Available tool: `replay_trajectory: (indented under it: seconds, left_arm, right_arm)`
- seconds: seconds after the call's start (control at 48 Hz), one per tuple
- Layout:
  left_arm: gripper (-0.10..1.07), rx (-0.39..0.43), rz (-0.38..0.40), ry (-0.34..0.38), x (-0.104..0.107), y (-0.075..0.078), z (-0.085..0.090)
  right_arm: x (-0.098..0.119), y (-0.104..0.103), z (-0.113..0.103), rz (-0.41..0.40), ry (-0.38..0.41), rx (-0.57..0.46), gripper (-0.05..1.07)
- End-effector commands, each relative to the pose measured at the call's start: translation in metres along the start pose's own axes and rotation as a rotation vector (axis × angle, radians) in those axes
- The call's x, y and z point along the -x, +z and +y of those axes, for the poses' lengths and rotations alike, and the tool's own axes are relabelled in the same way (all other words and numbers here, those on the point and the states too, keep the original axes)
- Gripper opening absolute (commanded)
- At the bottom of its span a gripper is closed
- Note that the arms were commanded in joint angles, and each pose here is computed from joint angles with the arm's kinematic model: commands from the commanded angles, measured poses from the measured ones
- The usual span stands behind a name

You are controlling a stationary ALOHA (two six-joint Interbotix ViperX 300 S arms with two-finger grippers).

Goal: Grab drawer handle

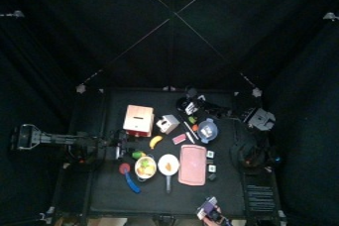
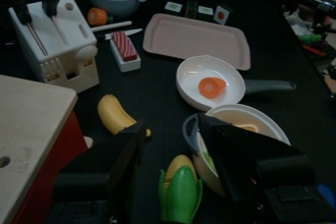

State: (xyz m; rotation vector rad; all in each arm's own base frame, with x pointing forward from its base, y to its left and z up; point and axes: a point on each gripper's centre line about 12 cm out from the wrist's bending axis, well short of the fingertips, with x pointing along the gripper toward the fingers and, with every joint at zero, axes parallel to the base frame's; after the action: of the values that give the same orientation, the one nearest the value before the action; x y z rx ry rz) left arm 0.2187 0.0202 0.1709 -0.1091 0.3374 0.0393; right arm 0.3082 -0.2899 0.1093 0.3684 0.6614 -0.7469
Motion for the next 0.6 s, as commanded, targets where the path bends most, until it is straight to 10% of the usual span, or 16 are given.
replay_trajectory:
  seconds: [0.0,0.583]
  left_arm:
    - [0.84,0.004,-0.012,0.000,-0.001,0.004,0.000]
    - [0.84,0.083,-0.027,0.034,-0.001,0.006,0.004]
  right_arm:
    - [0.009,0.019,0.001,-0.051,0.002,0.005,0.84]
    - [0.092,0.074,0.048,-0.199,0.083,0.081,0.82]
